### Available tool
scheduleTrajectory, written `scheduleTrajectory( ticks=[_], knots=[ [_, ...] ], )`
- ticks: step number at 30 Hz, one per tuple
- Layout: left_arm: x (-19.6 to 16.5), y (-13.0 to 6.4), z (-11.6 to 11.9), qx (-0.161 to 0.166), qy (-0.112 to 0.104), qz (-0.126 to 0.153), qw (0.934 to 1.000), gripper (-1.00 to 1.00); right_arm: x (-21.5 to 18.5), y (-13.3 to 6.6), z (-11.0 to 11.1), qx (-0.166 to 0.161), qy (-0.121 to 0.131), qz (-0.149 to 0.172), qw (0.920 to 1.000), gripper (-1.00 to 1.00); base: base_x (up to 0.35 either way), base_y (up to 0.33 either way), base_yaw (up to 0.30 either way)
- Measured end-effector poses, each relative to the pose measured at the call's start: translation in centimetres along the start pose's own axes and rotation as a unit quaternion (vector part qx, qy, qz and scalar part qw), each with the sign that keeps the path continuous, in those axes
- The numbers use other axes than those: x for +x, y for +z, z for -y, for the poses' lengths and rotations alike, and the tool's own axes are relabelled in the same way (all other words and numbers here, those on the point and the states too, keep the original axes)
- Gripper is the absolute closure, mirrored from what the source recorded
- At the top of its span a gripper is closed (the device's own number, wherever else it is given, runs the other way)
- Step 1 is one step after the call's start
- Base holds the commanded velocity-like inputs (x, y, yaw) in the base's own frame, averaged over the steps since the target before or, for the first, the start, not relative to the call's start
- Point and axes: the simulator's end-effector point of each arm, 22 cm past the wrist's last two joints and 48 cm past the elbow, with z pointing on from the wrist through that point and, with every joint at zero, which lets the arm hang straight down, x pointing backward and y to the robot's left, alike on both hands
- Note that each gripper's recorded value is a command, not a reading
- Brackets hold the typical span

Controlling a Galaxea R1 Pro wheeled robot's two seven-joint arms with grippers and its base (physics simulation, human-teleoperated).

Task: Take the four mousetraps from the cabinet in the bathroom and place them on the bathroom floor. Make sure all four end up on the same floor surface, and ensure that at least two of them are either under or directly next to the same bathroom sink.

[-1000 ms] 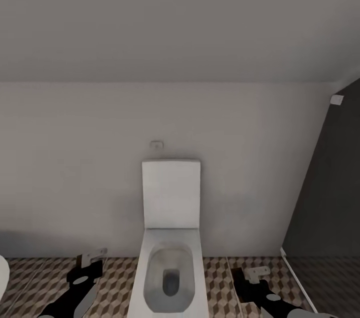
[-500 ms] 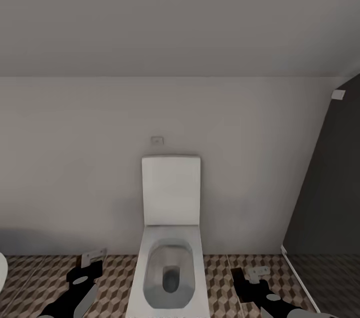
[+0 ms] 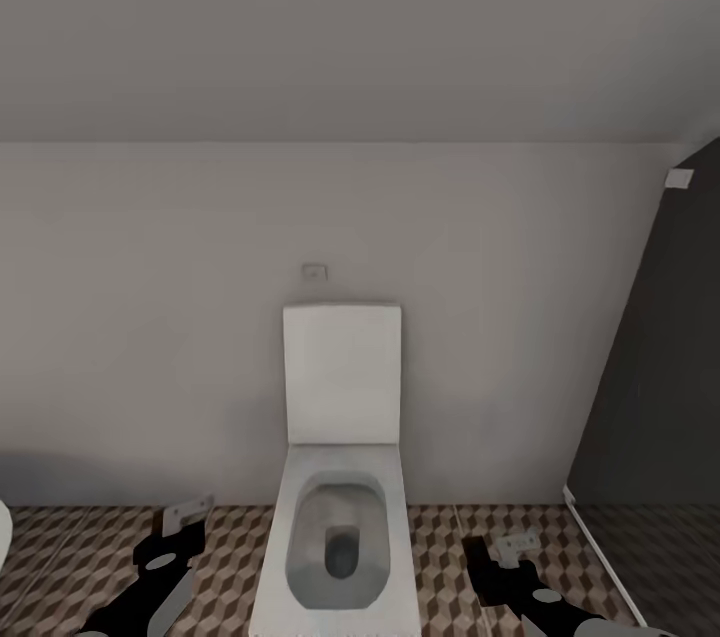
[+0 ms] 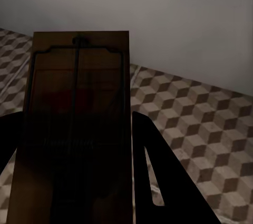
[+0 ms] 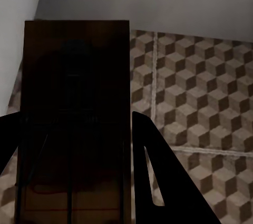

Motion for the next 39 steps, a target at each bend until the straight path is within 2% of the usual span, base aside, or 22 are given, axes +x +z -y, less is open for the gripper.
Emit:
scheduleTrajectory(
  ticks=[39],
  knots=[
    [6.7, 3.8, 0.6, 0.001, -0.001, 0.002, 1.0, 1.0, 6.2, 4.7, -0.6, 0.0, 0.0, 0.001, 1.0, 1.0, 0.0, 0.0, 0.0]
  ],
)
